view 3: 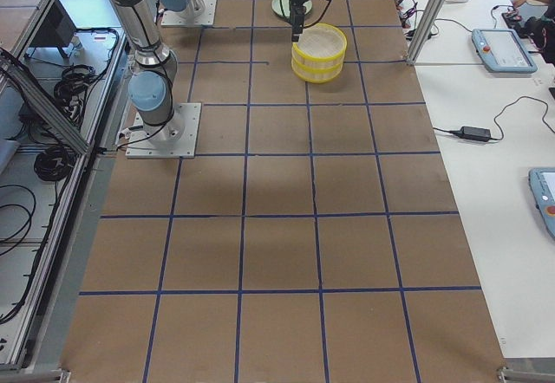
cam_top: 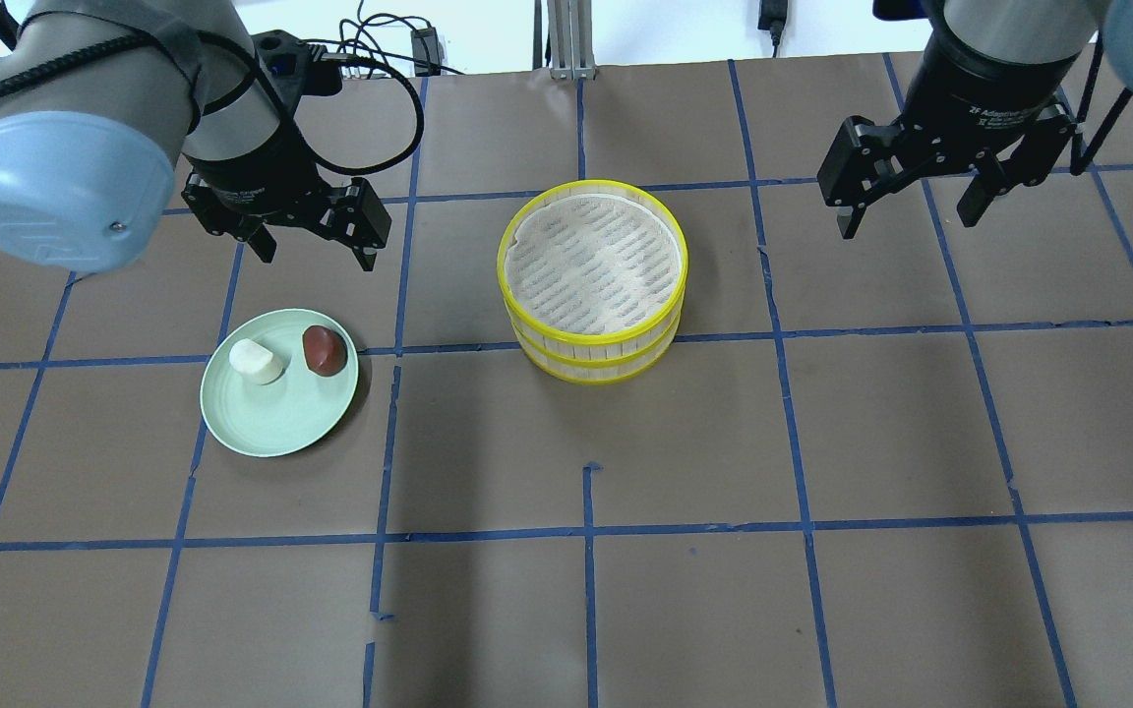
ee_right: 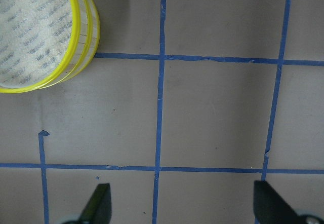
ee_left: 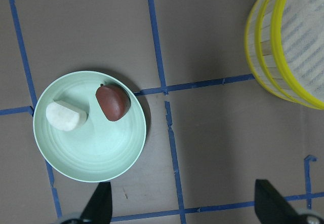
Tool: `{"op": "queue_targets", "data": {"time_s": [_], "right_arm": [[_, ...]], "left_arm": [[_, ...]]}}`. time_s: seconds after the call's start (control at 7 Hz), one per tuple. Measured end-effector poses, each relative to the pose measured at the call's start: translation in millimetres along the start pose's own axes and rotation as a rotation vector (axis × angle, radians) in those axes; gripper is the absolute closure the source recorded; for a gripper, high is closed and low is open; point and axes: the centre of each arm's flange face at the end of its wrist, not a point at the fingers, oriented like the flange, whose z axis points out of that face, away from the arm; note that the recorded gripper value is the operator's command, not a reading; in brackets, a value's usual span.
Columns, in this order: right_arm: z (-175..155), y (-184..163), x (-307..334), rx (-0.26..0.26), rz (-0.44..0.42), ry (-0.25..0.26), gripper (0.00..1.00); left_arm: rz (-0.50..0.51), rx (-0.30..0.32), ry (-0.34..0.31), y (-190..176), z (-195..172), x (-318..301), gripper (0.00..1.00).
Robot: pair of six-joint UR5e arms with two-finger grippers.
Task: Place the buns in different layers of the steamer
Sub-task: 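Lower the left gripper over the white bun on the green plate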
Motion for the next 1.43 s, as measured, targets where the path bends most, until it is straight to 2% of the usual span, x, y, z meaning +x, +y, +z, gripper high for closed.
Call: {"op": "queue_targets", "data": {"time_s": [0.43, 0.86, 1.14, 1.43], "right_arm": [[-1.0, 0.9, 0.3, 0.001, 0.005, 0.001, 0.00], [-0.9, 1.0, -0.2, 0.001, 0.005, 0.002, 0.00], [-1.1, 1.2, -0.4, 0.002, 0.005, 0.002, 0.00], [-1.8, 2.6, -0.2, 0.001, 0.006, 0.002, 0.00]], "left_arm": [[0.007, -0.015, -0.005, -2.6, 8.5, -1.0, 0.00], [0.006, -0.046, -0.076, -9.7, 28.1, -24.9, 0.00], [0.006, -0.111, -0.101, -28.3, 72.2, -45.5, 0.02], [0.036, -0.109, -0.155, -51.0, 125.0, -67.7, 0.02]]}}
